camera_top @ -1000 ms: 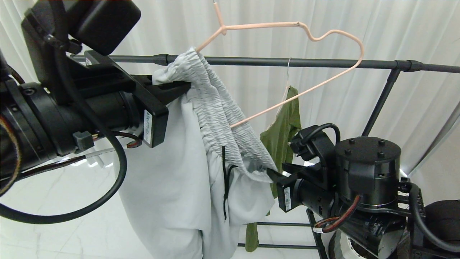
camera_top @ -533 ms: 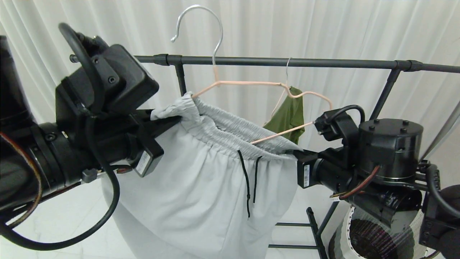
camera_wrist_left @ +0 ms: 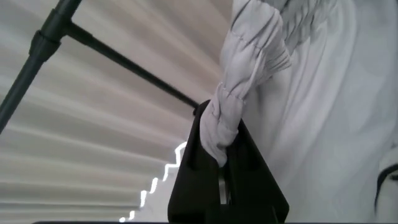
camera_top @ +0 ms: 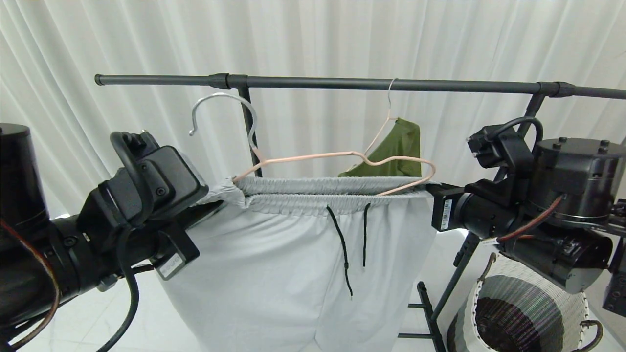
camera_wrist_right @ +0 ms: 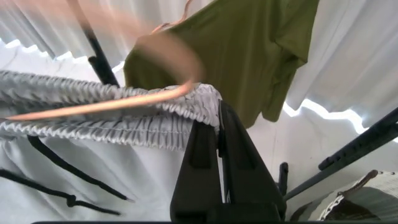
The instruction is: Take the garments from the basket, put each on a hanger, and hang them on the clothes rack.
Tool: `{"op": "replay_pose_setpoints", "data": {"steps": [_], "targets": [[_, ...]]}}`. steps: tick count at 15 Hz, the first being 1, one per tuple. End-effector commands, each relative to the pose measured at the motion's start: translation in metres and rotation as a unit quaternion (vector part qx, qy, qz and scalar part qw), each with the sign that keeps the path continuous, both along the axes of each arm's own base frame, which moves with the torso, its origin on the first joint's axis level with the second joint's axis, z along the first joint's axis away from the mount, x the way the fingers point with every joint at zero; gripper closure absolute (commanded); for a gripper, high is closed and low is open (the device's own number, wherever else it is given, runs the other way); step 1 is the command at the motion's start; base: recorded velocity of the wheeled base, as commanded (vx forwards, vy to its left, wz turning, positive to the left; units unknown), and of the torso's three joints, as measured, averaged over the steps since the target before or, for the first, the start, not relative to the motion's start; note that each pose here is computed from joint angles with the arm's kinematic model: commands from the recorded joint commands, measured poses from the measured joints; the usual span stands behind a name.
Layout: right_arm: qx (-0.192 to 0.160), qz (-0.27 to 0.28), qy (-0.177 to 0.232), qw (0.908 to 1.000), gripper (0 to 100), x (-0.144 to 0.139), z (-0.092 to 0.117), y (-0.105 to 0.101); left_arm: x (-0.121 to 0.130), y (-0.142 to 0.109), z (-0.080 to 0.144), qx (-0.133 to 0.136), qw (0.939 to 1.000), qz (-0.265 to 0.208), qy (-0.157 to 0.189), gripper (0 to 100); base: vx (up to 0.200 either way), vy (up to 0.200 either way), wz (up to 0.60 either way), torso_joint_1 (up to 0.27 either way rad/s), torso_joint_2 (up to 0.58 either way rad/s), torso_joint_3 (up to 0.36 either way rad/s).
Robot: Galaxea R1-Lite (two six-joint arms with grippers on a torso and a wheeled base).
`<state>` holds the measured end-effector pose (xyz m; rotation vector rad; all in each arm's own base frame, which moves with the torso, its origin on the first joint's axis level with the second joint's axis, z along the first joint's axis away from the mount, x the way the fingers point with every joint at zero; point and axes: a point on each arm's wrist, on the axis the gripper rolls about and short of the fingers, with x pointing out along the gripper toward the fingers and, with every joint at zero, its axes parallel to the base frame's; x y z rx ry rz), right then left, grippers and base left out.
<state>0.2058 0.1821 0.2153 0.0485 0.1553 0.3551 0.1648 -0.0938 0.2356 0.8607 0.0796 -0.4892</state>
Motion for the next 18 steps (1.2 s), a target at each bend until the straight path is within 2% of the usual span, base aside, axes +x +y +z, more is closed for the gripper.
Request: {"op": "replay_pose_setpoints", "data": {"steps": [1,4,6,10,12,14,18], "targets": [[0.006,-0.002,-0.007,1.0000,100,-0.003,0.005,-0.003,0.002,0.010,-0.005,0.011,0.9998,0.016,0.004,100,0.000,0.000,0.00,0.000,0.00,0.000],[0.001,0.004,-0.016,0.9999,100,-0.007,0.010,-0.005,0.003,0.014,-0.012,0.031,0.9992,0.023,0.010,100,0.000,0.000,0.00,0.000,0.00,0.000],[0.005,0.034,-0.029,0.9990,100,-0.015,0.018,-0.006,0.004,0.015,-0.018,0.049,0.9984,0.022,0.017,100,0.000,0.000,0.00,0.000,0.00,0.000],[-0.007,0.107,-0.051,0.9929,100,-0.032,0.029,-0.004,0.007,0.013,-0.021,0.062,0.9977,0.018,0.021,100,0.000,0.000,0.00,0.000,0.00,0.000],[-0.027,0.134,-0.066,0.9884,100,-0.036,0.031,0.000,0.009,0.013,-0.022,0.073,0.9970,0.015,0.019,100,0.000,0.000,0.00,0.000,0.00,0.000],[-0.039,0.159,-0.075,0.9836,100,-0.041,0.032,0.006,0.009,0.013,-0.022,0.077,0.9968,0.014,0.018,100,0.000,0.000,0.00,0.000,0.00,0.000],[-0.038,0.187,-0.076,0.9788,100,-0.051,0.031,0.016,0.009,0.012,-0.021,0.077,0.9968,0.013,0.016,100,0.000,0.000,0.00,0.000,0.00,0.000]]}}
